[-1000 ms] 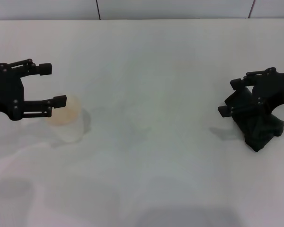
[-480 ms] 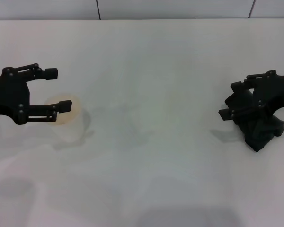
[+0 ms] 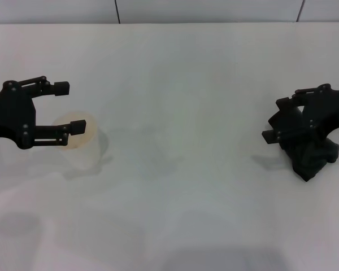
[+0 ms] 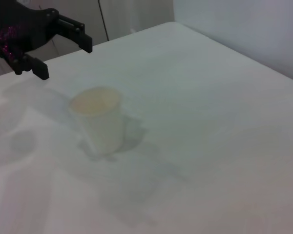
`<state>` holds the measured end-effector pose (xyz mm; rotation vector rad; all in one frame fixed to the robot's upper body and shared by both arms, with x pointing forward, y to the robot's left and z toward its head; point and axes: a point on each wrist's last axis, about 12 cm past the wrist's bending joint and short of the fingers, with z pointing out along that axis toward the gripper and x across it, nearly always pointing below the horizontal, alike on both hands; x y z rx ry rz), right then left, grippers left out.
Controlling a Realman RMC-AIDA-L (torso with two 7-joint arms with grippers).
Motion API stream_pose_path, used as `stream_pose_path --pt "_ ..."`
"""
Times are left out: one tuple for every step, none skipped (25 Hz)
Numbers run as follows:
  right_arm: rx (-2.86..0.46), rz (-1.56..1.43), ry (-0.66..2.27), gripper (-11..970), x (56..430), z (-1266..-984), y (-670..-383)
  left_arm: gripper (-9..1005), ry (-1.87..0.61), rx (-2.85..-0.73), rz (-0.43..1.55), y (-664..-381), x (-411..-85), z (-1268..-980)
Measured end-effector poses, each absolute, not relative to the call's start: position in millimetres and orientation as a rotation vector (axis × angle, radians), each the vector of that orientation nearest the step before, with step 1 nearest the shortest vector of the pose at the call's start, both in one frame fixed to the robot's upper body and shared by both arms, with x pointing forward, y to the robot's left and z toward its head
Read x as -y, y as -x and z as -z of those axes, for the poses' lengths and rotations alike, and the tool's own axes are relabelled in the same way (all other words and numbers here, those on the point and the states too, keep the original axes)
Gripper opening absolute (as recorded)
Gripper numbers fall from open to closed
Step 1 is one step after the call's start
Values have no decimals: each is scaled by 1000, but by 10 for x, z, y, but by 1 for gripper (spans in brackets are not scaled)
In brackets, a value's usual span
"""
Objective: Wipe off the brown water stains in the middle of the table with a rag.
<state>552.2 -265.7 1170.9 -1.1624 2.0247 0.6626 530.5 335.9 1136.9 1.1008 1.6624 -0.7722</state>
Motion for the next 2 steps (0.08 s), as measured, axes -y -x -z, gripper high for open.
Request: stream_pose_path --pt "-2025 -661 1160 870 2662 -11711 -5523 874 -1101 -1662 772 -5305 -3359 -11369" --pt "-2025 -661 1159 870 2665 -11713 -5524 874 -1101 -1662 772 -5305 -3359 -11369"
